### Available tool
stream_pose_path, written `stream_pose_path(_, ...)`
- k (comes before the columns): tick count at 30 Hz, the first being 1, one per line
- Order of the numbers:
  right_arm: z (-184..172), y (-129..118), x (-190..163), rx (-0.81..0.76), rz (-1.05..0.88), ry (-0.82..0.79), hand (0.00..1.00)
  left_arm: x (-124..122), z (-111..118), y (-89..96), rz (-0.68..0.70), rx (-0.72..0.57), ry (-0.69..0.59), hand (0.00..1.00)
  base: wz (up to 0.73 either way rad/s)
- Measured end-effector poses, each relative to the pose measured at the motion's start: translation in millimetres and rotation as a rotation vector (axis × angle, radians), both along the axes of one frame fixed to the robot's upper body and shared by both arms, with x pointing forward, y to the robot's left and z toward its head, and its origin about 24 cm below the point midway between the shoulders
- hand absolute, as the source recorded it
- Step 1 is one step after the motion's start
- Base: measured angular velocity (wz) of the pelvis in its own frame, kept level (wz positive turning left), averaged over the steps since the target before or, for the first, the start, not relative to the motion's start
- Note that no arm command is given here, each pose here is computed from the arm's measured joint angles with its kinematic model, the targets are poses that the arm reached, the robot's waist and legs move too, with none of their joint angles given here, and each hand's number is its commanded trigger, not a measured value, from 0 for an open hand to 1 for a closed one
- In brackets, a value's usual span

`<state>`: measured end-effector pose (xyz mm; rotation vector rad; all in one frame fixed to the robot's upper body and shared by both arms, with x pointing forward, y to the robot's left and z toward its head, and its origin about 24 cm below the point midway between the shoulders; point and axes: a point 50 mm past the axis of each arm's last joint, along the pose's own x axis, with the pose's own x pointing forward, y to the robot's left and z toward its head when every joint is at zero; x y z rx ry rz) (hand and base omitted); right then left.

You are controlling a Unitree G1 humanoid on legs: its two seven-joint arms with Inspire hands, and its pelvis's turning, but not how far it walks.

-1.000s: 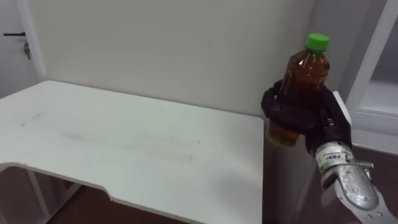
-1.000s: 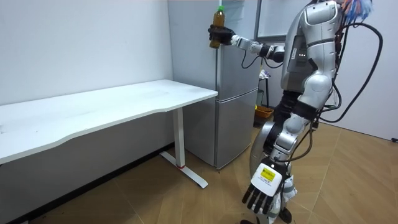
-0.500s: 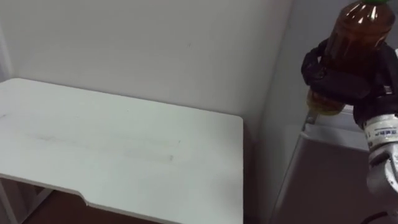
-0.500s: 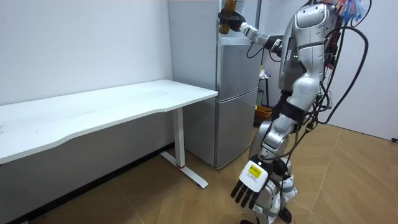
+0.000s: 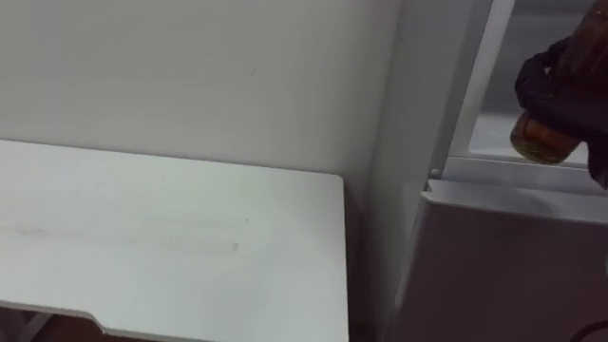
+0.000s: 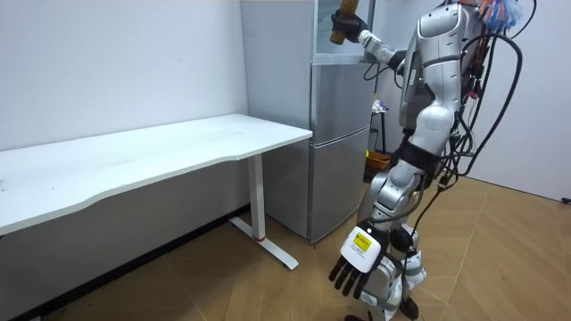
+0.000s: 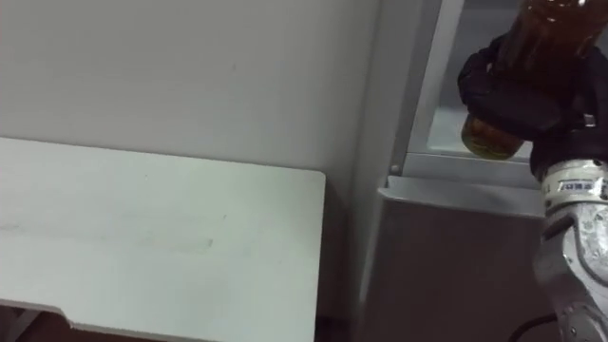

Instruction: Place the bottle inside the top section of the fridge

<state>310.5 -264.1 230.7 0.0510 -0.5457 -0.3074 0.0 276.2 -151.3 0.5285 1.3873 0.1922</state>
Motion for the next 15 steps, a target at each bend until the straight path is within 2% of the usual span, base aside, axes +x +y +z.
stream_pose_path(8, 3, -8, -2, 0.006, -0.021, 0.001, 1.00, 1, 0, 0.5, -0.001, -0.004, -0.001, 0.00, -0.10)
stream_pose_path(15, -9, -27, 4, 0.009, -0.097, 0.090, 1.00, -2, 1, 3.7, 0.000, 0.002, 0.010, 0.00, -0.01)
